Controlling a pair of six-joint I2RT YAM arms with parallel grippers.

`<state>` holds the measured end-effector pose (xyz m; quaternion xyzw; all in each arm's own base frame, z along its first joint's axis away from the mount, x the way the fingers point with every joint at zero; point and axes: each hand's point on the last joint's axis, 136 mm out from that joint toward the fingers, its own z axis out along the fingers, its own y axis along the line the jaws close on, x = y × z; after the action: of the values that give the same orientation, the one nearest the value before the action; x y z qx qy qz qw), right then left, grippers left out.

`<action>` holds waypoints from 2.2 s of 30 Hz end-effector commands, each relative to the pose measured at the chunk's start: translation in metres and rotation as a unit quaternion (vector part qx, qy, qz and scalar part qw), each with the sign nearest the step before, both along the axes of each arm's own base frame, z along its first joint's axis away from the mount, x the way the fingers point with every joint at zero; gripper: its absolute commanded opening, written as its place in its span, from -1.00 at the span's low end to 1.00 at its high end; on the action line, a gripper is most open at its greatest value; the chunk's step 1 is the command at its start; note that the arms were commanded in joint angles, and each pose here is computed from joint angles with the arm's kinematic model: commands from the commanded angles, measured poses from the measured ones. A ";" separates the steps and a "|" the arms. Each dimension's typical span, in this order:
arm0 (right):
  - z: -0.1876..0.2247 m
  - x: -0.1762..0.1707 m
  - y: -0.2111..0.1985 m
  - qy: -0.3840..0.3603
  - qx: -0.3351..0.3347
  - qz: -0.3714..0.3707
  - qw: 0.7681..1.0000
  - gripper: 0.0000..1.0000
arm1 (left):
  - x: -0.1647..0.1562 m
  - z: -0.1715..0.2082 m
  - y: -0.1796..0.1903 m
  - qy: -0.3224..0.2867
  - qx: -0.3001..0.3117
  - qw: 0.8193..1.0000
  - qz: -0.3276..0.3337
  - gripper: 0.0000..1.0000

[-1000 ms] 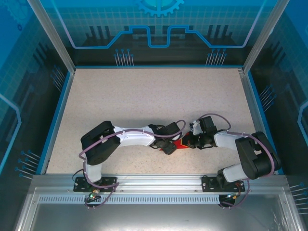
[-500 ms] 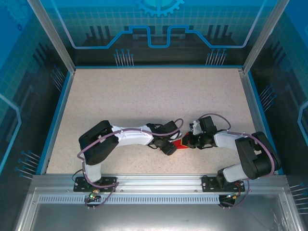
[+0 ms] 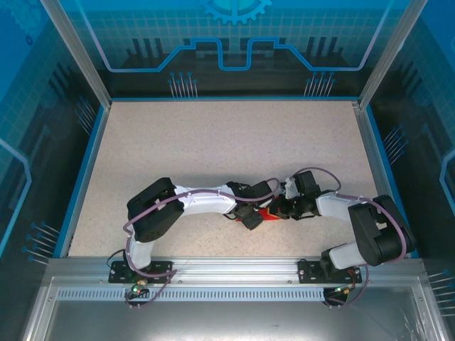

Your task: Fold a paper plane with a square sheet of paper (pick it up from the middle)

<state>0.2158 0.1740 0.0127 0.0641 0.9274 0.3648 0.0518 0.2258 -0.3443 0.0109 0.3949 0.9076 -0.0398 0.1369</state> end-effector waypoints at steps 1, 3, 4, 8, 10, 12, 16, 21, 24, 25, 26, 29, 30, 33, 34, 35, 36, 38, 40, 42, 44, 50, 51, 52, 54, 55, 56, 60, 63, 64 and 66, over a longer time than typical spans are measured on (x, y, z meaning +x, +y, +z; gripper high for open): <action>0.006 -0.010 0.001 0.013 0.001 0.012 1.000 -1.00 | 0.011 -0.037 0.038 -0.022 0.093 0.995 0.030 0.14; 0.007 -0.012 0.000 0.013 0.000 0.012 1.000 -1.00 | 0.014 -0.036 0.039 -0.028 0.096 0.994 0.034 0.14; 0.008 -0.013 0.000 0.014 -0.001 0.013 1.000 -1.00 | 0.014 -0.036 0.039 -0.029 0.096 0.994 0.035 0.14; 0.008 -0.018 -0.001 0.016 -0.006 0.014 1.000 -1.00 | 0.014 -0.035 0.040 -0.032 0.097 0.994 0.038 0.13; 0.006 -0.021 -0.002 0.019 -0.010 0.015 1.000 -1.00 | 0.015 -0.035 0.040 -0.032 0.096 0.994 0.039 0.13; 0.004 -0.023 -0.003 0.022 -0.014 0.017 1.000 -1.00 | 0.015 -0.034 0.038 -0.032 0.092 0.994 0.039 0.13; 0.000 -0.027 -0.005 0.025 -0.024 0.021 0.999 -1.00 | 0.015 -0.033 0.036 -0.030 0.086 0.995 0.040 0.13; -0.002 -0.031 -0.004 0.026 -0.030 0.026 0.999 -1.00 | 0.014 -0.034 0.038 -0.030 0.091 0.995 0.039 0.12; -0.004 -0.033 -0.005 0.028 -0.036 0.029 0.999 -1.00 | 0.015 -0.034 0.039 -0.029 0.091 0.995 0.040 0.12; -0.006 -0.035 -0.005 0.031 -0.039 0.031 0.998 -1.00 | 0.015 -0.034 0.039 -0.030 0.091 0.995 0.041 0.12; -0.008 -0.037 -0.006 0.033 -0.043 0.032 0.998 -1.00 | 0.015 -0.034 0.039 -0.029 0.092 0.995 0.040 0.12; -0.015 -0.040 -0.009 0.041 -0.057 0.034 0.997 -1.00 | 0.014 -0.034 0.038 -0.026 0.089 0.995 0.039 0.12; -0.016 -0.041 -0.010 0.043 -0.059 0.034 0.997 -1.00 | 0.014 -0.033 0.037 -0.025 0.087 0.995 0.038 0.12; -0.018 -0.043 -0.011 0.043 -0.076 0.039 0.995 -1.00 | 0.013 -0.029 0.035 -0.023 0.080 0.996 0.035 0.12; -0.018 -0.043 -0.013 0.042 -0.081 0.041 0.995 -1.00 | 0.013 -0.028 0.035 -0.025 0.081 0.996 0.034 0.12; -0.019 -0.044 -0.013 0.043 -0.083 0.041 0.995 -1.00 | 0.013 -0.027 0.036 -0.025 0.082 0.996 0.033 0.12; -0.019 -0.044 -0.014 0.044 -0.086 0.041 0.994 -1.00 | 0.013 -0.026 0.036 -0.026 0.082 0.996 0.033 0.12; -0.020 -0.045 -0.013 0.044 -0.094 0.046 0.994 -1.00 | 0.013 -0.023 0.036 -0.027 0.079 0.996 0.032 0.12; -0.021 -0.048 -0.014 0.047 -0.100 0.049 0.993 -1.00 | 0.013 -0.022 0.038 -0.028 0.082 0.996 0.032 0.12; -0.021 -0.050 -0.014 0.049 -0.100 0.049 0.992 -1.00 | 0.013 -0.023 0.039 -0.029 0.087 0.995 0.032 0.13; -0.020 -0.052 -0.015 0.049 -0.099 0.049 0.993 -1.00 | 0.012 -0.026 0.041 -0.028 0.092 0.995 0.031 0.13; -0.007 -0.049 -0.013 0.034 -0.091 0.047 0.994 -1.00 | 0.011 -0.031 0.041 -0.023 0.095 0.995 0.030 0.12; -0.006 -0.048 -0.012 0.032 -0.091 0.046 0.994 -1.00 | 0.011 -0.032 0.042 -0.022 0.096 0.995 0.029 0.12; -0.004 -0.048 -0.011 0.029 -0.087 0.046 0.995 -1.00 | 0.011 -0.031 0.041 -0.022 0.095 0.995 0.028 0.13; -0.001 -0.048 -0.008 0.028 -0.082 0.048 0.995 -1.00 | 0.010 -0.032 0.041 -0.020 0.095 0.995 0.028 0.12; 0.000 -0.048 -0.008 0.027 -0.081 0.050 0.995 -1.00 | 0.010 -0.032 0.041 -0.020 0.095 0.995 0.027 0.12; 0.000 -0.049 -0.007 0.024 -0.080 0.051 0.995 -1.00 | 0.010 -0.032 0.041 -0.020 0.096 0.995 0.026 0.12; 0.000 -0.054 -0.005 0.027 -0.081 0.059 0.995 -1.00 | 0.009 -0.033 0.042 -0.019 0.097 0.995 0.027 0.12; -0.003 -0.059 -0.007 0.031 -0.090 0.063 0.993 -1.00 | 0.010 -0.032 0.041 -0.020 0.096 0.995 0.026 0.12; -0.006 -0.060 -0.009 0.033 -0.096 0.063 0.993 -1.00 | 0.010 -0.032 0.040 -0.020 0.096 0.995 0.025 0.12; -0.011 -0.062 -0.011 0.039 -0.106 0.066 0.991 -1.00 | 0.009 -0.031 0.038 -0.018 0.092 0.995 0.023 0.12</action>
<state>0.1768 0.1710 0.0155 0.0108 0.9562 0.2897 0.0396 0.2255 -0.3437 0.0118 0.3878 0.9105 -0.0312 0.1398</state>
